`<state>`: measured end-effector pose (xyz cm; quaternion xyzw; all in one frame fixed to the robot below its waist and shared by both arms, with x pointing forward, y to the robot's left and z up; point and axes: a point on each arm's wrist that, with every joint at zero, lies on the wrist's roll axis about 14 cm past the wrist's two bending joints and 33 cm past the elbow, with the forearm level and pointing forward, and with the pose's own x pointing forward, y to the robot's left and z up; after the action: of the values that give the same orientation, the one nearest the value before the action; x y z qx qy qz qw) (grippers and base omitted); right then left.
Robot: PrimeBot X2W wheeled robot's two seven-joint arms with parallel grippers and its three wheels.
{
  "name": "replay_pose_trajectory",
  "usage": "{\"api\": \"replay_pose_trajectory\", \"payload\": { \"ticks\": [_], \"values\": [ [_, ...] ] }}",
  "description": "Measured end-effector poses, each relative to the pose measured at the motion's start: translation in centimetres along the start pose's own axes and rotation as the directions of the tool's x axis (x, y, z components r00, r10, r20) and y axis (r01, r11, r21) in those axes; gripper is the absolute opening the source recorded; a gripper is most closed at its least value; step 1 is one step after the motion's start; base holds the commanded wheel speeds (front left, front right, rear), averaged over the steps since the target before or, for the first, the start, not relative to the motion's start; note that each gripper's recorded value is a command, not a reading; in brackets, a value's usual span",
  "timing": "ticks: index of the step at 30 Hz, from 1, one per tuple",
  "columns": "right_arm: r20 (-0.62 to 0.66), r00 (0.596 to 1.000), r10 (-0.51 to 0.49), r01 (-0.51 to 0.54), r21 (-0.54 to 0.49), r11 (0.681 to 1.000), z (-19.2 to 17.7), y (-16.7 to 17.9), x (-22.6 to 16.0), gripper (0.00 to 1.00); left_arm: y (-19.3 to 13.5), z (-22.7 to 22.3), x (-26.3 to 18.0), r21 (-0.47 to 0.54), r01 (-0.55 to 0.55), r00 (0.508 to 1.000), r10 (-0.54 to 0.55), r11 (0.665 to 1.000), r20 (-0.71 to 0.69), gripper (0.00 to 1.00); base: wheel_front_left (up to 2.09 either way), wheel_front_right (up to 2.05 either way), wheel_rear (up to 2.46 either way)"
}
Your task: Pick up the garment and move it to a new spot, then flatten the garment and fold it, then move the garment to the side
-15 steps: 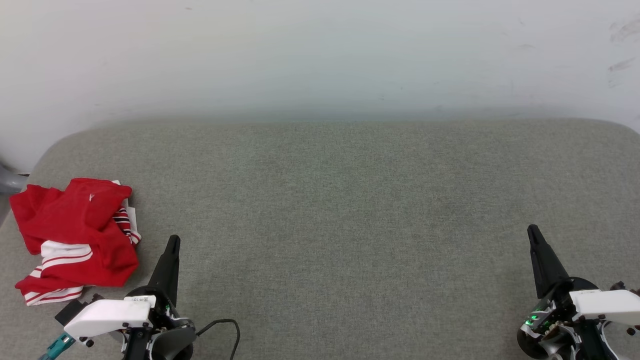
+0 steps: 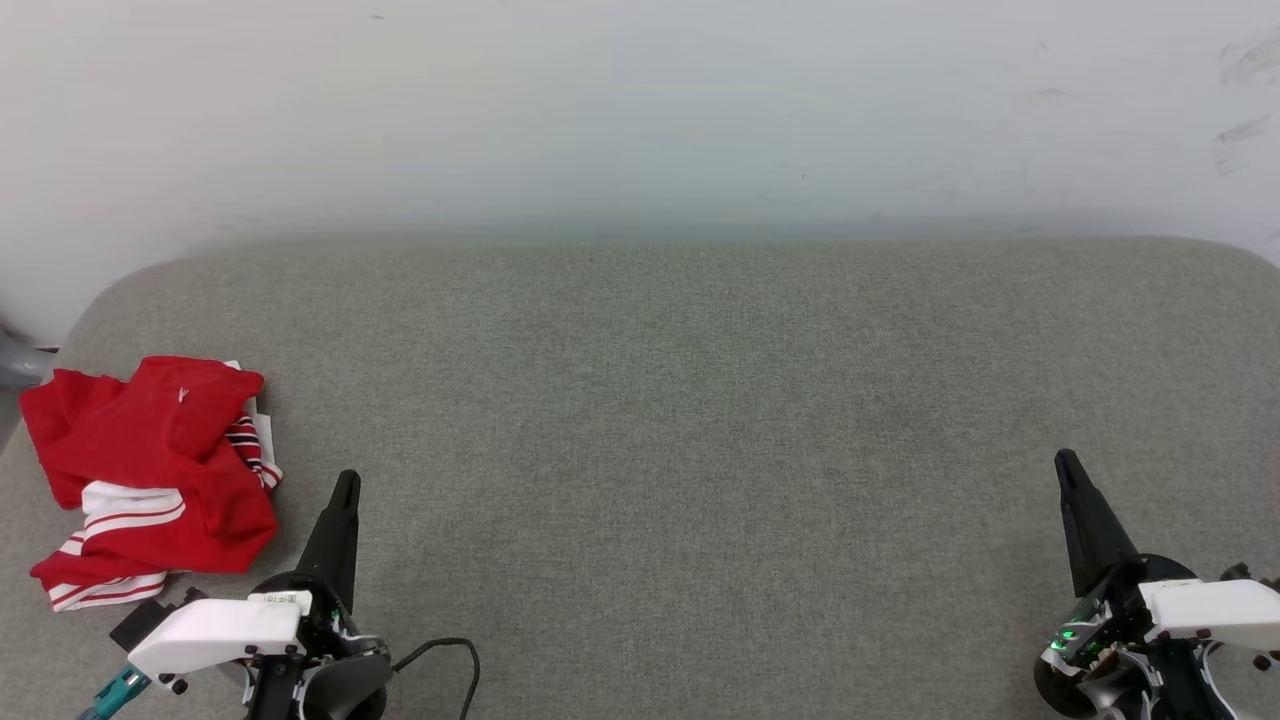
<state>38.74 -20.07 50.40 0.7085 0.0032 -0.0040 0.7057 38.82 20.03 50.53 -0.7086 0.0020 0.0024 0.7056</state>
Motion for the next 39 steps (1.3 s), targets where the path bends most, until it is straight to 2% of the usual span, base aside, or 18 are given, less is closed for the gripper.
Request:
{"api": "replay_pose_trajectory", "payload": {
  "ticks": [39],
  "values": [
    [0.000, 1.000, 0.000, 0.000, 0.000, 1.000, 0.00, 0.00, 0.00, 0.00, 0.01, 0.01, 0.00, 0.000, 0.000, 1.000, 0.000, 1.000, 0.000, 0.00, 0.00, 0.00, 0.00]
  ]
}}
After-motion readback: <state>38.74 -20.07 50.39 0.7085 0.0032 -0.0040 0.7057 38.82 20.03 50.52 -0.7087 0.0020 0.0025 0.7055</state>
